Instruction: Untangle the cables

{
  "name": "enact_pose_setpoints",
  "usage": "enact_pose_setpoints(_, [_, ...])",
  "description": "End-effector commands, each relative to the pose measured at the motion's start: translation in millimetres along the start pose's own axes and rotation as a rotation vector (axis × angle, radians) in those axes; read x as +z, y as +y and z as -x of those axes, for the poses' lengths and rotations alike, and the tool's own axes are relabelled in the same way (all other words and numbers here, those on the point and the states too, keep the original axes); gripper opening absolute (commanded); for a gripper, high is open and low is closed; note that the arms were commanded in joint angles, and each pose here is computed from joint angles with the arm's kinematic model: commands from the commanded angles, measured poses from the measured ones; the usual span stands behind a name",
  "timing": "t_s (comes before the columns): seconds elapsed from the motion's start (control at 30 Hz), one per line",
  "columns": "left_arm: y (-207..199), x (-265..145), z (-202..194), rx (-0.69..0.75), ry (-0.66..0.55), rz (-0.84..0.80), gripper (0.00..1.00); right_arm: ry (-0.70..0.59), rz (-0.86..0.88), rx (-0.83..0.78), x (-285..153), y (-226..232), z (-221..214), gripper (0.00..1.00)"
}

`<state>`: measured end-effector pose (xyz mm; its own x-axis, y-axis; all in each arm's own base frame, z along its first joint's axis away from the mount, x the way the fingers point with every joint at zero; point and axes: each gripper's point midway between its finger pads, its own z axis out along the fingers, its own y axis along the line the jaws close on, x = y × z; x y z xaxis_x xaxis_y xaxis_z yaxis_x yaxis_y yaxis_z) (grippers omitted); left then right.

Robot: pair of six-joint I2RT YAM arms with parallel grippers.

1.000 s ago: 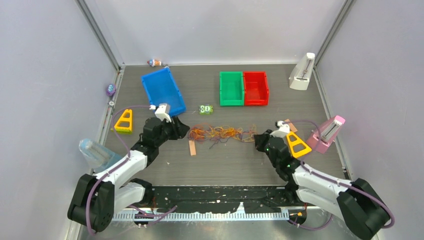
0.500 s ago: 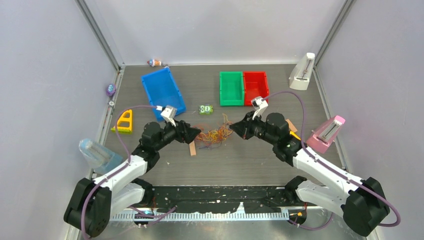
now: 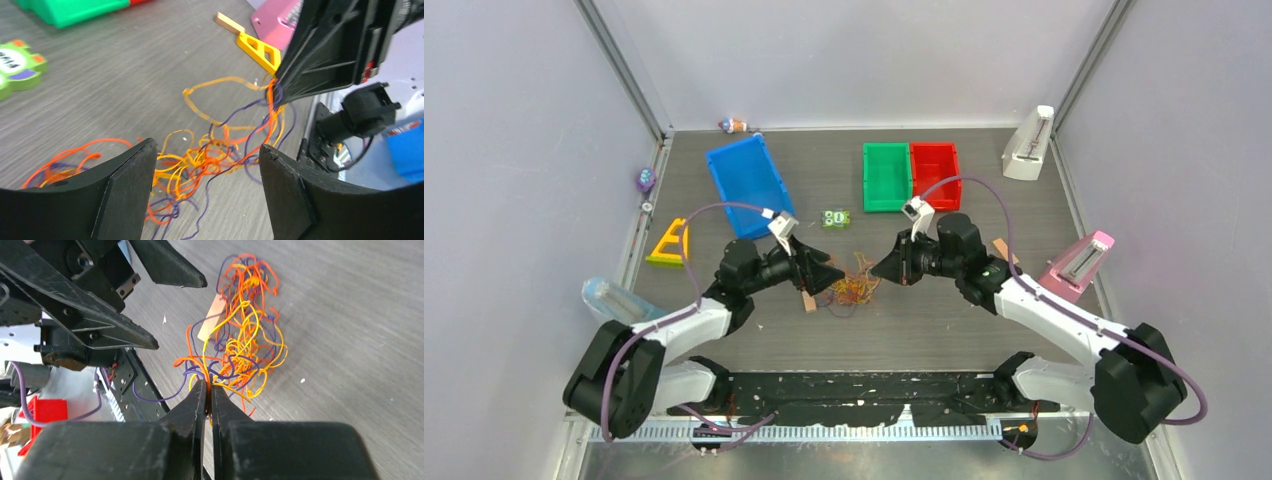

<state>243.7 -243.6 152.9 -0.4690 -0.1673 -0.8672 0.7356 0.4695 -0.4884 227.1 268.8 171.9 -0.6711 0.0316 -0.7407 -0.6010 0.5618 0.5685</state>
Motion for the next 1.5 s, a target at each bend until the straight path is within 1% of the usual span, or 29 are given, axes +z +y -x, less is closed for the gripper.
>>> enact_pose_setpoints(0.0, [-34.1,20.8,14.7,0.051,0.018,-0.184,0.75,0.029,0.088,-0.012,3.7,18.5,8.7,0.05])
enact_pose_setpoints(0.1, [-39.1,33.4,1.1,0.039,0.096,-0.214,0.74,0.014,0.082,-0.015,3.9,18.4,13.4,0.06])
enact_pose_setpoints(0.27, [-44.5,45.7,-13.8,0.065,0.188,-0.210,0.72,-0.021,0.072,-0.030,0.1,21.6,23.6,0.06])
enact_pose_setpoints(0.33, [-44.9,51.3,-19.6,0.062,0.231,-0.205,0.66,-0.024,0.076,-0.033,-0.5,23.6,26.6,0.06])
enact_pose_setpoints(0.4, [-43.8,55.4,-22.4,0.043,0.258,-0.204,0.52,-0.031,0.074,-0.038,-1.3,24.6,30.4,0.06])
enact_pose_setpoints(0.43, [-44.1,56.7,-23.1,0.035,0.264,-0.208,0.40,-0.033,0.072,-0.040,-1.6,25.2,31.9,0.09])
enact_pose_setpoints(0.47, [-44.0,57.4,-23.9,0.029,0.268,-0.210,0.21,-0.041,0.063,-0.043,-2.4,24.3,33.8,0.18])
enact_pose_setpoints(0.5, [-44.6,57.7,-22.8,0.028,0.265,-0.211,0.05,-0.041,0.054,-0.047,-2.9,23.1,34.1,0.27])
enact_pose_setpoints(0.53, [-43.6,57.8,-22.2,0.026,0.262,-0.204,0.00,-0.054,0.026,-0.048,-3.8,18.8,36.0,0.55])
enact_pose_setpoints(0.57, [-42.7,57.7,-21.3,0.028,0.257,-0.193,0.00,-0.060,0.006,-0.050,-4.4,15.1,35.6,0.65])
enact_pose_setpoints(0.6, [-41.0,57.4,-19.6,0.030,0.251,-0.181,0.00,-0.073,-0.031,-0.048,-6.1,7.4,33.4,0.81])
enact_pose_setpoints(0.67, [-40.4,56.1,-18.4,0.033,0.246,-0.169,0.00,-0.084,-0.088,-0.046,-9.1,-7.4,23.3,0.92])
enact_pose_setpoints(0.7, [-41.4,55.7,-16.8,0.034,0.243,-0.170,0.00,-0.107,-0.091,-0.055,-9.5,-9.5,23.8,0.94])
enact_pose_setpoints(0.73, [-41.1,55.7,-15.0,0.035,0.237,-0.163,0.00,-0.107,-0.111,-0.051,-11.4,-18.4,11.0,0.96])
enact_pose_setpoints(0.77, [-38.9,56.5,-11.7,0.017,0.234,-0.137,0.00,-0.144,-0.096,-0.064,-13.0,-16.3,14.0,0.97])
enact_pose_setpoints(0.8, [-42.2,57.2,-4.9,-0.003,0.231,-0.132,0.00,-0.131,-0.101,-0.056,-13.0,-23.1,-0.1,0.98])
enact_pose_setpoints(0.83, [-48.4,58.2,4.0,-0.015,0.219,-0.137,0.00,-0.162,-0.081,-0.069,-14.8,-19.6,3.1,0.98])
enact_pose_setpoints(0.87, [-55.2,58.7,12.6,-0.026,0.204,-0.140,0.00,-0.163,-0.067,-0.069,-15.2,-21.0,-4.8,0.99])
enact_pose_setpoints(1.0, [-83.9,58.0,45.2,0.021,0.184,-0.126,0.00,-0.203,-0.034,-0.115,-27.0,-14.6,-8.9,1.00])
enact_pose_setpoints(1.03, [-91.3,56.9,52.1,0.019,0.185,-0.128,0.00,-0.231,-0.030,-0.132,-33.1,-10.5,-4.0,0.98])
enact_pose_setpoints(1.07, [-102.2,55.1,61.9,0.007,0.180,-0.144,0.00,-0.229,-0.038,-0.143,-36.4,-11.4,-5.8,0.97])
enact_pose_setpoints(1.1, [-114.5,52.0,73.2,-0.008,0.173,-0.169,0.00,-0.270,-0.036,-0.163,-44.8,-6.4,2.0,0.96])
enact_pose_setpoints(1.13, [-128.0,48.0,85.7,-0.020,0.157,-0.200,0.00,-0.268,-0.043,-0.173,-47.3,-7.3,0.2,0.96])
enact_pose_setpoints(1.17, [-140.5,43.5,101.9,-0.020,0.128,-0.221,0.00,-0.293,-0.037,-0.188,-53.3,-3.3,3.8,0.95])
enact_pose_setpoints(1.23, [-144.8,37.4,121.7,-0.044,0.096,-0.176,0.00,-0.320,-0.027,-0.209,-60.1,1.2,6.3,0.95])
enact_pose_setpoints(1.27, [-143.3,35.3,127.9,-0.055,0.100,-0.146,0.00,-0.333,-0.025,-0.214,-63.1,2.9,8.2,0.95])
enact_pose_setpoints(1.4, [-128.8,39.9,140.9,-0.156,0.112,-0.110,0.00,-0.320,-0.030,-0.217,-61.7,1.3,6.4,0.95])
enact_pose_setpoints(1.43, [-120.6,43.3,140.5,-0.183,0.106,-0.103,0.05,-0.318,-0.028,-0.216,-60.4,1.0,6.3,0.95])
enact_pose_setpoints(1.47, [-109.8,46.4,138.3,-0.215,0.107,-0.088,0.16,-0.301,-0.031,-0.210,-56.8,-1.5,3.2,0.95])
